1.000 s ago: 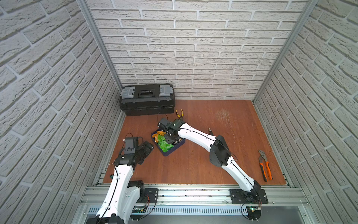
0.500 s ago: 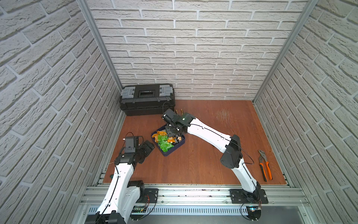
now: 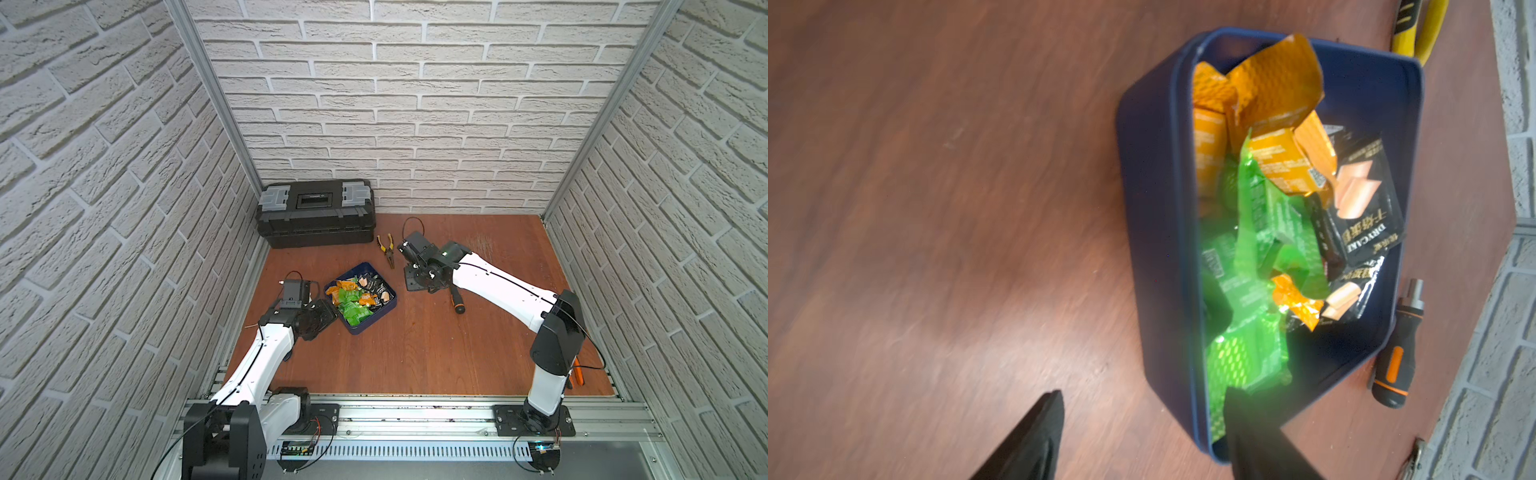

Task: Take the cookies out of the storage box
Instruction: Adjust the storage box at the center of the board.

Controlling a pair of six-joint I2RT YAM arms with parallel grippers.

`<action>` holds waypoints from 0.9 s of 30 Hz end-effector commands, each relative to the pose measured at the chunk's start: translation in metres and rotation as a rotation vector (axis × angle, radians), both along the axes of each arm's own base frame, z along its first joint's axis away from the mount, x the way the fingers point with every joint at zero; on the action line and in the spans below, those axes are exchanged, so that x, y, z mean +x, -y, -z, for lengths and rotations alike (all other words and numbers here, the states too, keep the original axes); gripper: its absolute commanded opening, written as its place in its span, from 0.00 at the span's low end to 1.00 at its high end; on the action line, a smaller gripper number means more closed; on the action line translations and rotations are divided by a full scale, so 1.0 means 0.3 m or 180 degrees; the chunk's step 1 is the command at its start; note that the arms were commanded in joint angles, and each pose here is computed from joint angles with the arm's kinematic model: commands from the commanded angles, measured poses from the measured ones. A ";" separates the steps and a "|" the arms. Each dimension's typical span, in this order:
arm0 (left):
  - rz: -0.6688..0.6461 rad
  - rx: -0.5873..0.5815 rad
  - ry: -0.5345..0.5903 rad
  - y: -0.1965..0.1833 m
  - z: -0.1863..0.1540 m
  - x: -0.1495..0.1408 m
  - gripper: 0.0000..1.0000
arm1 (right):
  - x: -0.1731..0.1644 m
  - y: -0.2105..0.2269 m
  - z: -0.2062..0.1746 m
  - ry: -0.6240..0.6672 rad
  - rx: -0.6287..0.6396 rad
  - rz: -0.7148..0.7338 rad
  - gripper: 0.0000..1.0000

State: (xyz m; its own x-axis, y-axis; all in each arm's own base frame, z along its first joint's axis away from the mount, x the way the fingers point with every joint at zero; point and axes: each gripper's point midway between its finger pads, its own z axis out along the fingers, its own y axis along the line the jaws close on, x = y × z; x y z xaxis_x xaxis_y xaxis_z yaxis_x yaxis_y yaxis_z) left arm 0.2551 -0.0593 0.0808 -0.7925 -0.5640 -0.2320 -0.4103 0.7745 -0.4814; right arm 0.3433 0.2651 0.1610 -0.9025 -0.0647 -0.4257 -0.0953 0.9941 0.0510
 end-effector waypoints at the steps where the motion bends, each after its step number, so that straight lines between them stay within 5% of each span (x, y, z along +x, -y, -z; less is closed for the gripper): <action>1: 0.0166 0.0095 0.0294 0.009 -0.051 0.092 0.62 | -0.016 -0.016 -0.027 0.0115 0.0247 0.0074 0.33; 9: 0.0190 0.0475 -0.0075 -0.044 0.024 0.133 0.48 | -0.045 0.002 0.029 0.0011 0.0269 0.0171 0.32; 18: 0.0408 0.0540 -0.0035 -0.031 0.044 0.205 0.41 | -0.054 0.004 0.039 -0.0009 0.0261 0.0161 0.32; 27: 0.0758 0.0758 -0.0258 -0.045 0.087 0.194 0.18 | -0.064 0.016 0.060 -0.0047 0.0237 0.0157 0.31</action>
